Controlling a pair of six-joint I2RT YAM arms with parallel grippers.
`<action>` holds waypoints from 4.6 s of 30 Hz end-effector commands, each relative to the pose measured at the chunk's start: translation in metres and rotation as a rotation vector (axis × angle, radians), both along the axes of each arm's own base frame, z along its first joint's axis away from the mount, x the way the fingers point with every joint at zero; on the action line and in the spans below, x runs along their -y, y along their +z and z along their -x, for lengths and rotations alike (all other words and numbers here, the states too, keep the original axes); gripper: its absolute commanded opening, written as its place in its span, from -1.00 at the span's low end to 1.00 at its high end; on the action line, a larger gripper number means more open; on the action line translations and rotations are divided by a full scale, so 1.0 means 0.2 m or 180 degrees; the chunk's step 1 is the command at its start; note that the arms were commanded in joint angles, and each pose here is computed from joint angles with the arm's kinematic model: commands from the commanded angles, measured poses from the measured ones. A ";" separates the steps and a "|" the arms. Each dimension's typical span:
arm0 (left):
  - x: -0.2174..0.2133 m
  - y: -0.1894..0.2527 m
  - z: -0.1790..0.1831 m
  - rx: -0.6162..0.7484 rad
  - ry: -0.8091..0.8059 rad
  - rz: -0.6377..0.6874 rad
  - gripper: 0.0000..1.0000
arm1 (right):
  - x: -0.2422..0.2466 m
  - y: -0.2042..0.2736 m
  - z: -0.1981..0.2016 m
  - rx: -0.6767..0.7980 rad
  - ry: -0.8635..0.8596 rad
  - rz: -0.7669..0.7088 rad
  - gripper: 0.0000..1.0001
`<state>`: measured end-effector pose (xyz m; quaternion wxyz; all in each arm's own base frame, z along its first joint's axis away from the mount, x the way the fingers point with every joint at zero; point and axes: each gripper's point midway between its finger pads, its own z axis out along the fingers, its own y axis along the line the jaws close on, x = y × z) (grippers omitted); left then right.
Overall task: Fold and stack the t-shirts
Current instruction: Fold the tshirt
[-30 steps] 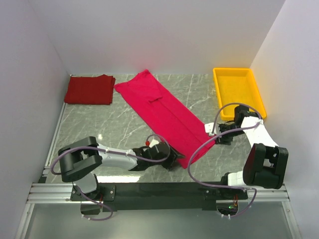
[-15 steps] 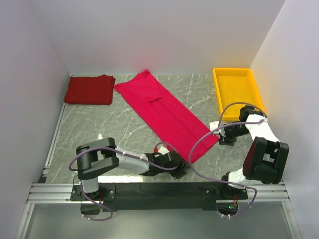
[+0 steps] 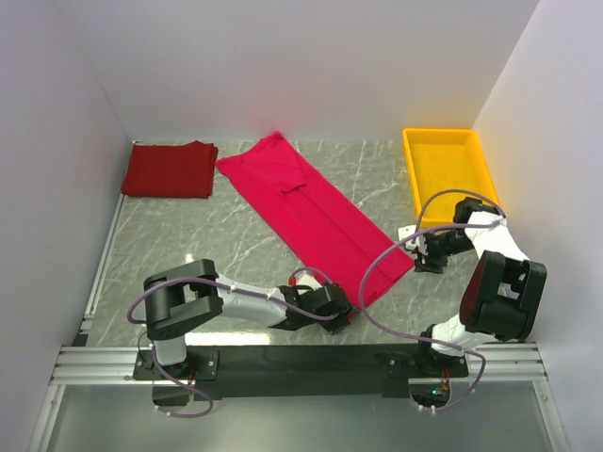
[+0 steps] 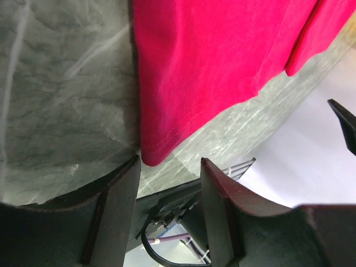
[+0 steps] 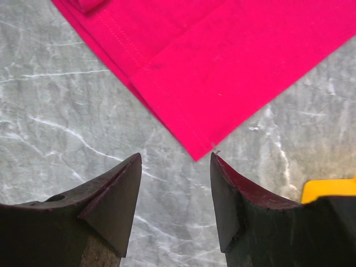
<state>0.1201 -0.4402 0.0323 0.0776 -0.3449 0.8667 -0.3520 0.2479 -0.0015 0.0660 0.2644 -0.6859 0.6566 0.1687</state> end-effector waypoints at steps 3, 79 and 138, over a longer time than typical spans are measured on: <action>-0.27 -0.23 -0.05 -0.0419 0.0805 -0.0642 0.07 | -0.01 0.06 -0.06 0.0252 0.0228 -0.0047 0.18; -0.15 -0.06 -0.09 -0.0075 0.0160 -0.0063 -0.99 | -0.05 -0.14 -0.10 0.0102 0.0626 0.0421 -1.00; -0.16 0.25 -0.15 0.0216 0.0195 0.0412 -0.99 | -0.18 0.10 -0.14 -0.0087 0.0395 0.0303 -1.00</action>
